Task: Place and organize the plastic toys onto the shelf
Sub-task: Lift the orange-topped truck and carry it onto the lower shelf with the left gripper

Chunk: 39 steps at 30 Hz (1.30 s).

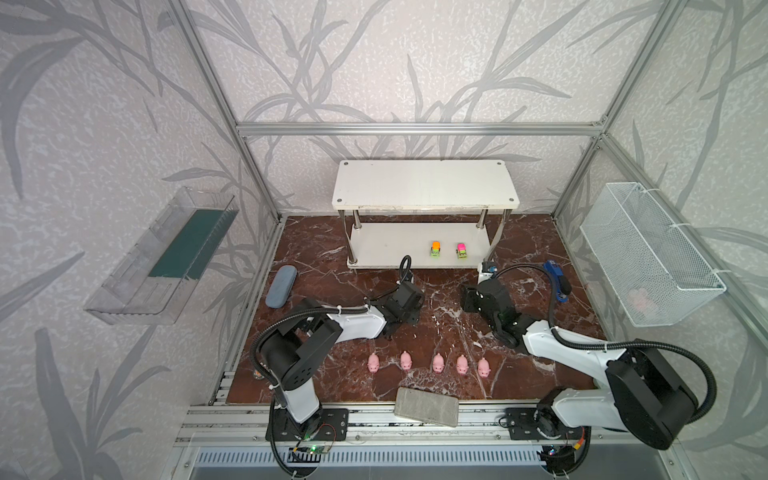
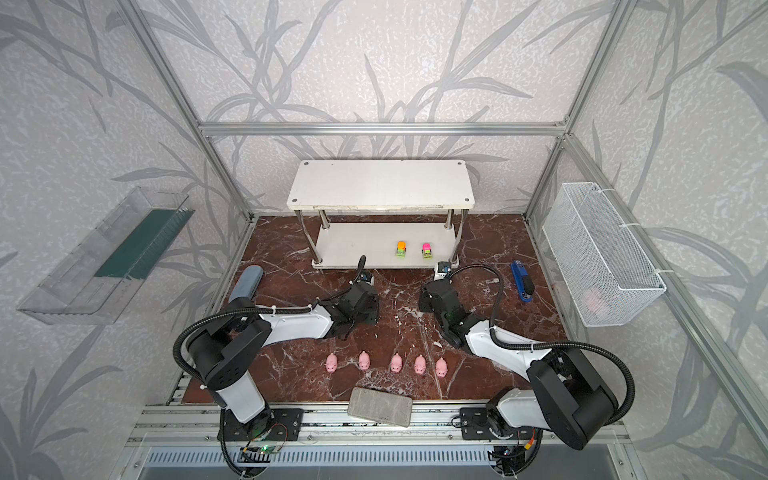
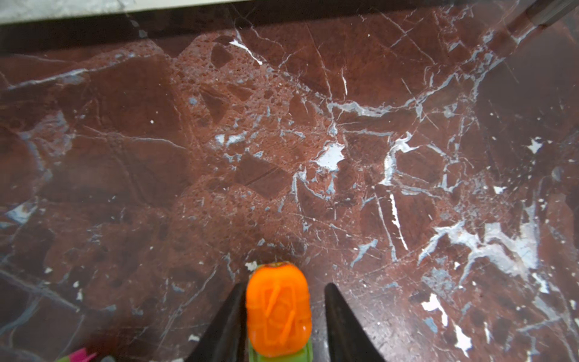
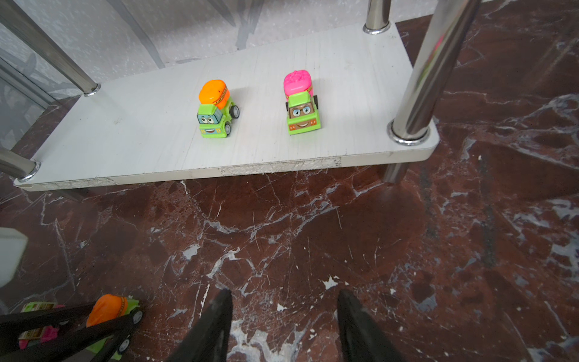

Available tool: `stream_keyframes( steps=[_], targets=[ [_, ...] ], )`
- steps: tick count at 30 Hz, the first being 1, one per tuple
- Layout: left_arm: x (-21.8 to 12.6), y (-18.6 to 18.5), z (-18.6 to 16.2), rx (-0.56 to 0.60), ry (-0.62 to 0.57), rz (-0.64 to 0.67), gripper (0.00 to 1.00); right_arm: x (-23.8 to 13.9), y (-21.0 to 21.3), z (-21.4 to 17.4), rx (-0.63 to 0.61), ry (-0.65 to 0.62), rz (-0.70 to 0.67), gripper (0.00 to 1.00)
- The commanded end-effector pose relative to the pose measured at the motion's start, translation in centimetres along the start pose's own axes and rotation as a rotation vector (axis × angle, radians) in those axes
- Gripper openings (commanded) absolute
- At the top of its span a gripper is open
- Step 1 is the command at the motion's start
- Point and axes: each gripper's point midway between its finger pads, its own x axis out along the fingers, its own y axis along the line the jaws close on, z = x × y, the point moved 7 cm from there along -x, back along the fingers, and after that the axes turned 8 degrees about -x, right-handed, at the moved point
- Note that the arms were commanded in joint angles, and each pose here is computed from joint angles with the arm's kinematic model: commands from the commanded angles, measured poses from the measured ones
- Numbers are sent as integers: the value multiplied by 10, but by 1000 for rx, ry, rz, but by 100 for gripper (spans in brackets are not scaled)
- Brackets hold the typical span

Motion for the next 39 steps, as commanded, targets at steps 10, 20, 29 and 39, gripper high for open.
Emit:
stream_keyframes(
  steps=[10, 20, 29, 39],
  targets=[
    [-4, 0, 8, -6, -40, 31, 25, 2, 0, 2, 14, -16, -1, 55],
    [-38, -17, 63, 51, -173, 42, 25, 1, -1, 4, 4, -20, -4, 55],
    [-35, -27, 118, 67, -316, 112, 25, -3, -7, 7, 1, -30, -22, 55],
    [-6, -15, 146, -28, -401, 102, 25, -9, -23, 8, 24, -41, -51, 55]
  ],
)
